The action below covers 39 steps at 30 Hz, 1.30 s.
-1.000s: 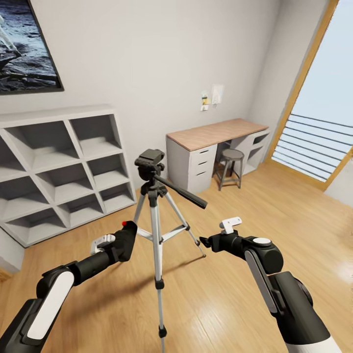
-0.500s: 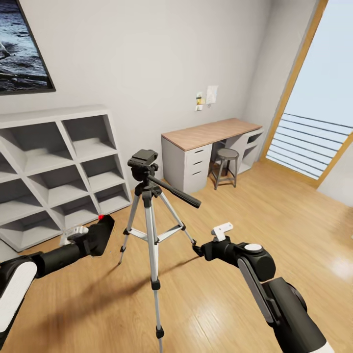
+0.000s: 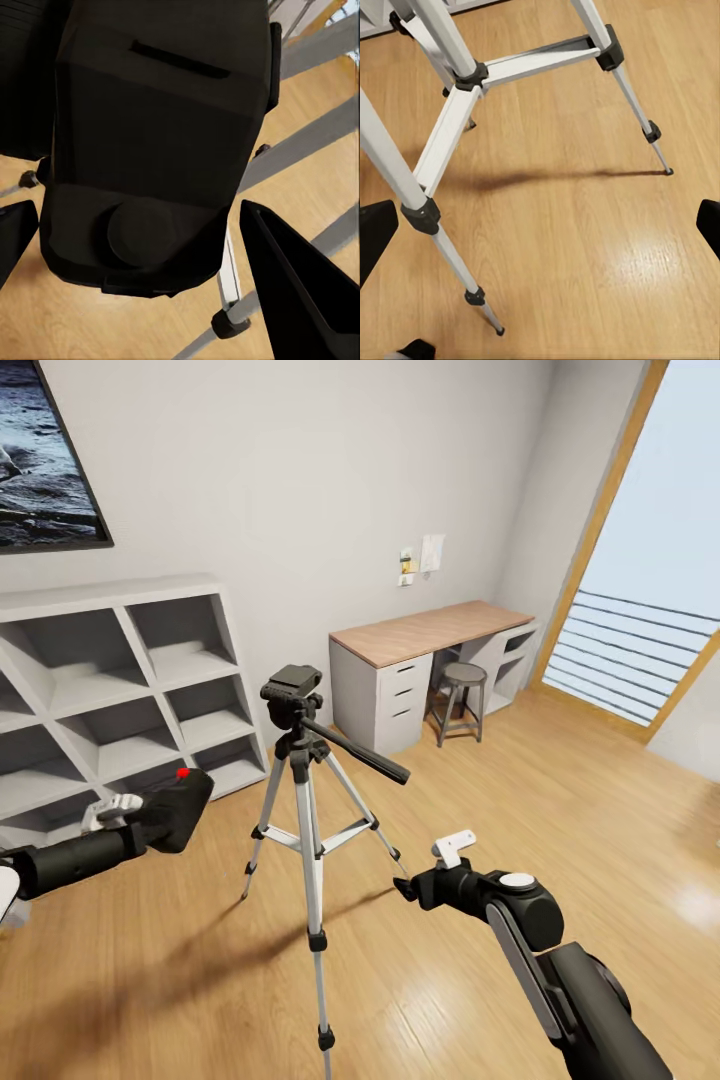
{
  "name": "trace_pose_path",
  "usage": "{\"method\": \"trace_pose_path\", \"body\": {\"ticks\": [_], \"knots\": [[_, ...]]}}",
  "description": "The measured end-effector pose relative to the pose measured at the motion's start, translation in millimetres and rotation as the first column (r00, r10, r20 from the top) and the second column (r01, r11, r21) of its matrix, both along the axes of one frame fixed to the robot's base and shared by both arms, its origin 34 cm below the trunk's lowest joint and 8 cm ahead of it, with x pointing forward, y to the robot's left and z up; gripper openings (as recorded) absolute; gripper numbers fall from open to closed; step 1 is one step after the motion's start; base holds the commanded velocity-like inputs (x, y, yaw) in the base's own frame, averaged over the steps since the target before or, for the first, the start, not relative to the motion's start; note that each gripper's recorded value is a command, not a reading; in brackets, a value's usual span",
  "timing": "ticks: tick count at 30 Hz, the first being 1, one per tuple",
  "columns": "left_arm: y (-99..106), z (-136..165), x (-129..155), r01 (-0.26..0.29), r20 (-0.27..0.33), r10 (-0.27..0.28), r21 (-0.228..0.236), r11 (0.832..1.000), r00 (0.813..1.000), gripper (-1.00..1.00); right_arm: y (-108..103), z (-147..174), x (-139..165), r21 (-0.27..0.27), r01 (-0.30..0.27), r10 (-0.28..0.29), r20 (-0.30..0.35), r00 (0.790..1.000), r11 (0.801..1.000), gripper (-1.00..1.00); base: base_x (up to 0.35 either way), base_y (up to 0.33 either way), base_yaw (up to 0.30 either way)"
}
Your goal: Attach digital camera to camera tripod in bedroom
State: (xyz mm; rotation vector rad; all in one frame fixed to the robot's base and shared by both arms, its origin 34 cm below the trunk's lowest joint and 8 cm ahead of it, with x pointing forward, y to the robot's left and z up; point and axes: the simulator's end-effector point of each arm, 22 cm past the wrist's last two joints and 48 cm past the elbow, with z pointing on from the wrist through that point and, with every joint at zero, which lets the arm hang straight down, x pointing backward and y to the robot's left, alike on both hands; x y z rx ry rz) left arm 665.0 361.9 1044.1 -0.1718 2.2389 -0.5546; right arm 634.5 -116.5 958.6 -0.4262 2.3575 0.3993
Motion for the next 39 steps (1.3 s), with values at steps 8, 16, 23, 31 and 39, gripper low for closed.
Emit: {"method": "trace_pose_path", "body": {"ticks": [8,16,23,31,39], "knots": [[-11,18,-3,0.068,0.054,-0.063,-0.082,0.994,0.997,-1.0,-2,-7,-6,-0.005,0.004,-0.004,-0.015,1.0,1.0,1.0,0.006,0.001,-0.023],[-6,21,-2,0.062,0.065,-0.057,-0.077,0.995,0.996,-1.0,-1,-10,-10,-0.004,0.003,-0.004,-0.023,1.0,1.0,1.0,0.056,0.024,-0.115],[-1,24,-2,0.051,0.072,-0.046,-0.081,0.995,0.996,-1.0,-1,-10,-11,-0.003,0.003,-0.003,-0.024,1.0,1.0,1.0,0.006,0.003,-0.163],[1,24,-2,0.049,0.073,-0.043,-0.08,0.996,0.996,-1.0,2,-12,-13,0.001,-0.002,0.002,-0.036,0.999,1.0,1.0,0.001,0.0,-0.025],[1,24,-2,0.05,0.071,-0.044,-0.08,0.996,0.997,-1.0,-1,-27,-29,-0.01,-0.002,0.001,-0.113,0.994,1.0,1.0,0.0,0.0,-0.003]]}}
